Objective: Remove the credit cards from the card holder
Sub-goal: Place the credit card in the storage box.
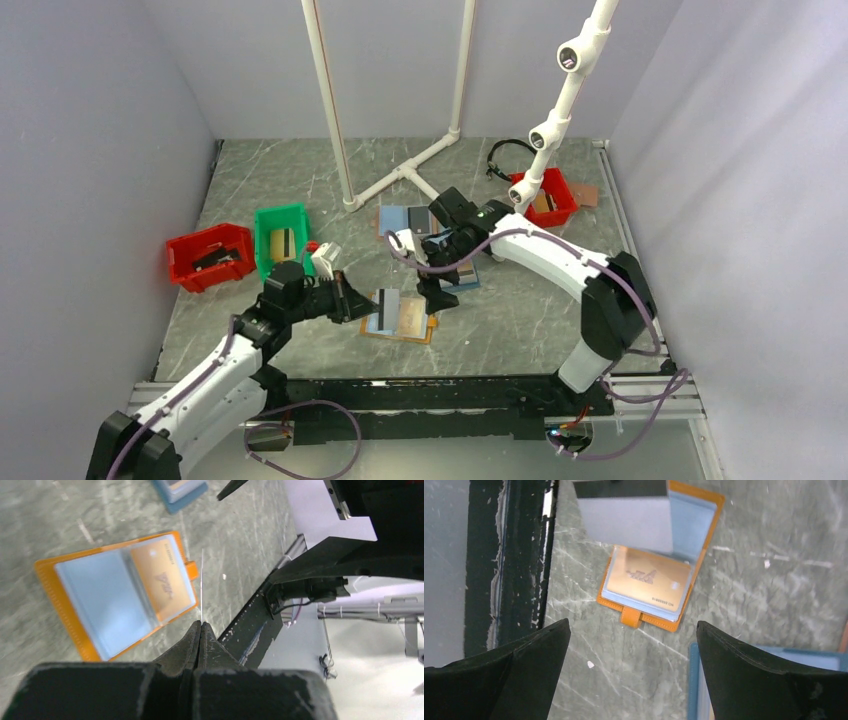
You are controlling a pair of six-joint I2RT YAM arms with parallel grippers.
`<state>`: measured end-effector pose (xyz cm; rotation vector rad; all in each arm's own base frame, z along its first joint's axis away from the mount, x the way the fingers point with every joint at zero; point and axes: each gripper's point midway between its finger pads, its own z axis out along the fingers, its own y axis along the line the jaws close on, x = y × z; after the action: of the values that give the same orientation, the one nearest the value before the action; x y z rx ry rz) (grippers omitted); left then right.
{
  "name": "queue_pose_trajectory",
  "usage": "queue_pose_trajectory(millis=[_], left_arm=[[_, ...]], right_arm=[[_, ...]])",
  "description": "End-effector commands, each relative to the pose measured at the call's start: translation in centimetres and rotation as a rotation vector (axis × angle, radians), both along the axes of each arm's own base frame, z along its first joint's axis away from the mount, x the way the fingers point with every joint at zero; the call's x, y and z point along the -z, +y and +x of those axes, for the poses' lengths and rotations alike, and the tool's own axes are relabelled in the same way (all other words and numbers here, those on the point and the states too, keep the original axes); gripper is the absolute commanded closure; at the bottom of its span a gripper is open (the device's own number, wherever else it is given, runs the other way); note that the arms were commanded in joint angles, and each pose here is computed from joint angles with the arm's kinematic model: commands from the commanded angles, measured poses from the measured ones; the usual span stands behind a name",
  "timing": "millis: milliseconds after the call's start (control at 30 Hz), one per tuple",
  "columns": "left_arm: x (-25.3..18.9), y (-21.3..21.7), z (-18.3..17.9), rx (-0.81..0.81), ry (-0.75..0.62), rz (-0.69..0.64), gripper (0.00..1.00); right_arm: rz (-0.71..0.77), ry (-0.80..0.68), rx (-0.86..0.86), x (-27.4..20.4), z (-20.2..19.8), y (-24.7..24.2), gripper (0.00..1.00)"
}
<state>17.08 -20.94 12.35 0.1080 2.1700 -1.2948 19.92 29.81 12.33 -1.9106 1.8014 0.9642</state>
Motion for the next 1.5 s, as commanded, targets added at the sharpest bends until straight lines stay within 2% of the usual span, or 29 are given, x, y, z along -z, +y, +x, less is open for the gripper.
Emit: queue_pose_trajectory(millis=[0,100,233,433,567,633,700,767,800,900,1100,1167,1233,1367,1467], left_arm=[[-4.0,-2.4,0.0,0.14,-0.182,-0.024,1.0],[-4.8,-3.1,-0.1,0.182,-0.219,-0.007,1.0],[-5.4,-3.9,-0.5,0.226,-0.269,-0.003,1.0],[-5.8,-4.6,-0.8,0.262,-0.294,0.003,1.0],[-6.4,-4.8,-0.7,0.265,-0.317,0.0,1.0],[-6.6,-4.8,-0.6,0.266,-0.324,0.002,1.0],[-6.7,-4.8,-0.7,0.268,-0.33,0.007,1.0],[-7.0,-4.8,-0.8,0.267,-0.336,0.001,1.0],[-7.2,-4.7,-0.9,0.265,-0.336,-0.005,0.97],[-8.1,-4.3,-1.1,0.244,-0.327,-0.003,0.67],[-9.3,-1.5,-0.3,0.097,-0.309,0.13,0.13],[-9.9,-0.7,0.4,0.069,-0.319,0.199,0.06],[-10.4,-0.2,1.2,0.07,-0.331,0.277,0.06],[-10.1,0.9,3.3,0.076,-0.324,0.468,0.06],[-9.6,1.7,5.1,0.084,-0.347,0.591,0.07]], right_arm=[[0.149,-0.2,-0.189,-2.3,-0.6,1.6,0.0],[0.155,-0.193,-0.157,-3.9,0.3,2.4,0.0],[0.173,-0.095,-0.16,-4.3,-0.6,3.1,0.01],[0.184,0.025,-0.156,-4.8,-2.1,3.4,0.07],[0.154,0.139,-0.179,-4.6,-3.8,3.1,0.29],[0.15,0.19,-0.187,-4.5,-4.5,3.0,0.46],[0.144,0.211,-0.19,-4.4,-4.9,2.8,0.68],[0.138,0.204,-0.182,-4.3,-4.9,2.6,1.0],[0.134,0.188,-0.179,-4.3,-4.9,2.4,1.0],[0.11,0.116,-0.187,-4.5,-5.2,1.0,1.0],[0.017,-0.096,-0.235,-3.5,-6.7,-4.7,1.0],[-0.011,-0.184,-0.205,-3.1,-6.6,-6.6,1.0],[-0.026,-0.254,-0.15,-3.1,-5.9,-8.7,1.0],[-0.033,-0.3,-0.019,-3.7,-4.8,-12.8,1.0],[-0.094,-0.309,0.078,-3.0,-4.6,-15.8,1.0]])
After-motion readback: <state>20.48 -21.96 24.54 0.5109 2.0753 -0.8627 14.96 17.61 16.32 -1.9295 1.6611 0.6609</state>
